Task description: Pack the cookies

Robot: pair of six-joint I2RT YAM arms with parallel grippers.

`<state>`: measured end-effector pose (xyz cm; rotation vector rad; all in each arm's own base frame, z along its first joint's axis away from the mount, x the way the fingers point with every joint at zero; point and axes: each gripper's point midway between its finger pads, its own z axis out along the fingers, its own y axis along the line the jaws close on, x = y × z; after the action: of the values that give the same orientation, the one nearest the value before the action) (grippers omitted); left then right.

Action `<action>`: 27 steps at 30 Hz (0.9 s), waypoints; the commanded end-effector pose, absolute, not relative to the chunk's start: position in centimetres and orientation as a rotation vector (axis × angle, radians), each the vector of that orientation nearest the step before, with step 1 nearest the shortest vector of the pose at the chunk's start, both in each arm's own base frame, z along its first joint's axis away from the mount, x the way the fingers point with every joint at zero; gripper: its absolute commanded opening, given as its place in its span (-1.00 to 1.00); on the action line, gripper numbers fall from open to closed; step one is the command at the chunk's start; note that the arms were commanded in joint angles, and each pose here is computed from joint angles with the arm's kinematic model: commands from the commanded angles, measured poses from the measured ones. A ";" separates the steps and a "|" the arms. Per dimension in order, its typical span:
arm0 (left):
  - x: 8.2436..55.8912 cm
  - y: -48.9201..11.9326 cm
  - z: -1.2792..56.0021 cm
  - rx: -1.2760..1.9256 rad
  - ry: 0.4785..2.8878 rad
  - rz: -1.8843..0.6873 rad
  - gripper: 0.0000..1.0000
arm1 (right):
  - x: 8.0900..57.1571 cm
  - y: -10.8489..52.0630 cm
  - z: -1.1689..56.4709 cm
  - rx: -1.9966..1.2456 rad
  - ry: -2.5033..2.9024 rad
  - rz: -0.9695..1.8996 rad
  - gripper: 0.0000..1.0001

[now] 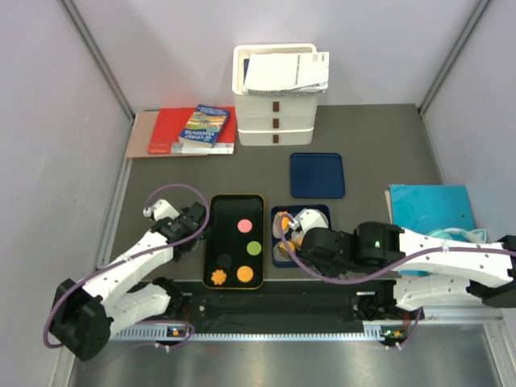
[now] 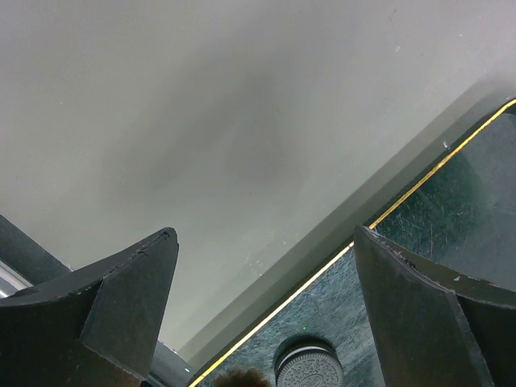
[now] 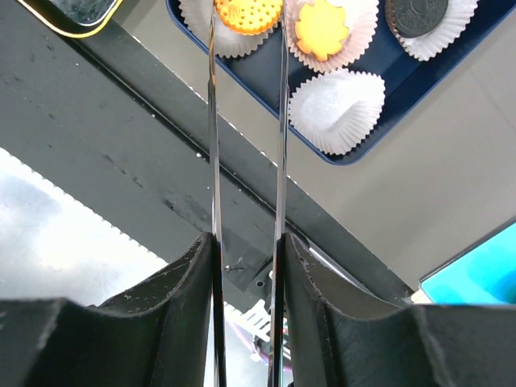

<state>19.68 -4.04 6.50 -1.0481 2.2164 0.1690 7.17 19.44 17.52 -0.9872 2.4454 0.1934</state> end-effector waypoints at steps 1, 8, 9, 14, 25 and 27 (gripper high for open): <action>19.9 -4.3 6.6 -1.040 2.205 0.136 0.88 | 7.5 21.2 19.1 -0.946 2.385 0.280 -0.25; 19.8 -4.2 6.5 -1.035 2.210 0.146 0.88 | 8.1 22.1 20.3 -0.937 2.347 0.299 -0.03; 19.8 -4.2 6.5 -1.037 2.210 0.148 0.88 | 8.0 22.2 20.2 -0.945 2.350 0.292 -0.03; 19.8 -3.9 6.7 -1.036 2.196 0.149 0.88 | 8.4 22.0 21.0 -0.925 2.334 0.283 -0.03; 19.8 -3.8 7.0 -1.045 2.180 0.143 0.89 | 7.0 28.1 23.2 -1.115 2.225 0.442 -0.04; 19.6 -3.6 6.9 -1.063 2.175 0.148 0.90 | 6.1 29.6 22.6 -1.186 2.207 0.451 -0.05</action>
<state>19.71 -4.02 6.83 -1.0540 2.1962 0.1361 7.79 24.81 22.69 -1.0322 2.2880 0.3545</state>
